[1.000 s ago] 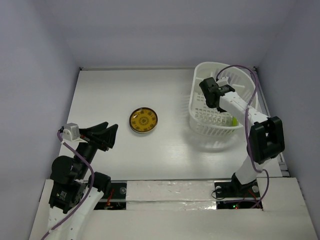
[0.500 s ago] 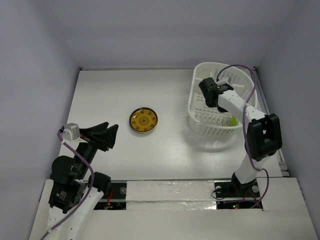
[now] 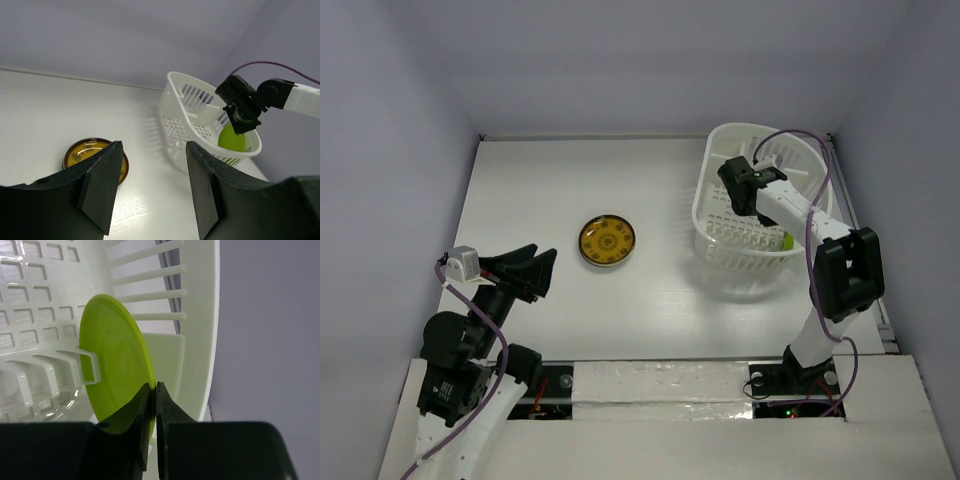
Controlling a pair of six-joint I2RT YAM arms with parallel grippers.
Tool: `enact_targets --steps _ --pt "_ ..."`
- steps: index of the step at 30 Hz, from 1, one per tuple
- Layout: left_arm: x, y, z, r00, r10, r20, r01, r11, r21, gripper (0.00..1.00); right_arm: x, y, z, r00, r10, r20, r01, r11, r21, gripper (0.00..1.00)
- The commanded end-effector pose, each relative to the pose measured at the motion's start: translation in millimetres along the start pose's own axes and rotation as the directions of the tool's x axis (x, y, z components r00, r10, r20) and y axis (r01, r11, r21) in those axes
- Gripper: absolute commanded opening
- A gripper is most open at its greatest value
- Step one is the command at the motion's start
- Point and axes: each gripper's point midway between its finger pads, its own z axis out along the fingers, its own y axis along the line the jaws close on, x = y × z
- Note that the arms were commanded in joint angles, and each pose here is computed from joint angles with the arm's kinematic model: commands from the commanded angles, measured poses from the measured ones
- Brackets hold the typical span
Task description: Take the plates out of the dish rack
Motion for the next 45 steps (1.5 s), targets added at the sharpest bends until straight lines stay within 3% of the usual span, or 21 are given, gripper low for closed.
enact_targets --steps 1,10,17,20,22,23,24,27,29,31,35,38,45 --pt "-4 -6 3 1.000 -0.002 0.022 0.002 0.999 0.034 0.50 -16 -33 -10 0.995 0.074 0.068 -0.077 0.995 0.055 0.00" --pt "-3 -6 4 1.000 -0.002 0.018 0.002 0.999 0.032 0.50 -29 -69 -26 0.973 0.188 0.132 -0.203 0.973 0.110 0.00" --pt "-2 -5 5 1.000 -0.003 0.014 0.002 1.000 0.026 0.50 -56 -118 -60 0.890 0.404 0.214 -0.421 0.906 0.039 0.00" --pt "-1 -4 6 1.000 -0.004 0.010 0.004 1.000 0.021 0.50 -71 -133 -91 0.807 0.531 0.258 -0.513 0.847 -0.139 0.00" --pt "-1 -3 7 1.000 -0.006 0.008 0.006 1.000 0.017 0.50 -88 -137 -123 0.703 0.646 0.297 -0.556 0.760 -0.336 0.00" --pt "-1 -2 7 1.000 -0.006 0.006 0.006 1.000 0.014 0.50 -95 -126 -137 0.690 0.659 0.299 -0.510 0.737 -0.444 0.00" --pt "-1 -2 7 1.000 -0.006 0.008 0.006 1.000 0.011 0.50 -109 -124 -155 0.625 0.721 0.301 -0.511 0.669 -0.540 0.00" --pt "-1 0 7 1.000 -0.008 0.010 0.007 1.000 0.002 0.50 -125 -79 -209 0.590 0.771 0.242 -0.358 0.517 -0.777 0.00" --pt "-1 1 8 1.000 -0.008 0.011 0.008 1.000 -0.006 0.50 -127 -31 -244 0.633 0.746 0.205 -0.242 0.443 -0.863 0.00" --pt "-1 3 8 1.000 -0.011 0.008 0.011 1.000 -0.016 0.50 -136 -2 -275 0.628 0.756 0.186 -0.171 0.367 -0.914 0.00" --pt "-1 9 10 1.000 -0.014 0.011 0.014 0.999 -0.048 0.50 -138 78 -333 0.690 0.715 0.111 -0.015 0.167 -0.986 0.00" --pt "0 11 11 1.000 -0.017 0.009 0.017 0.998 -0.061 0.50 -139 138 -346 0.744 0.663 0.075 0.011 0.100 -0.995 0.00" --pt "1 19 13 1.000 -0.019 0.008 0.019 0.994 -0.103 0.50 -123 232 -350 0.821 0.570 0.026 -0.006 0.054 -0.999 0.00"
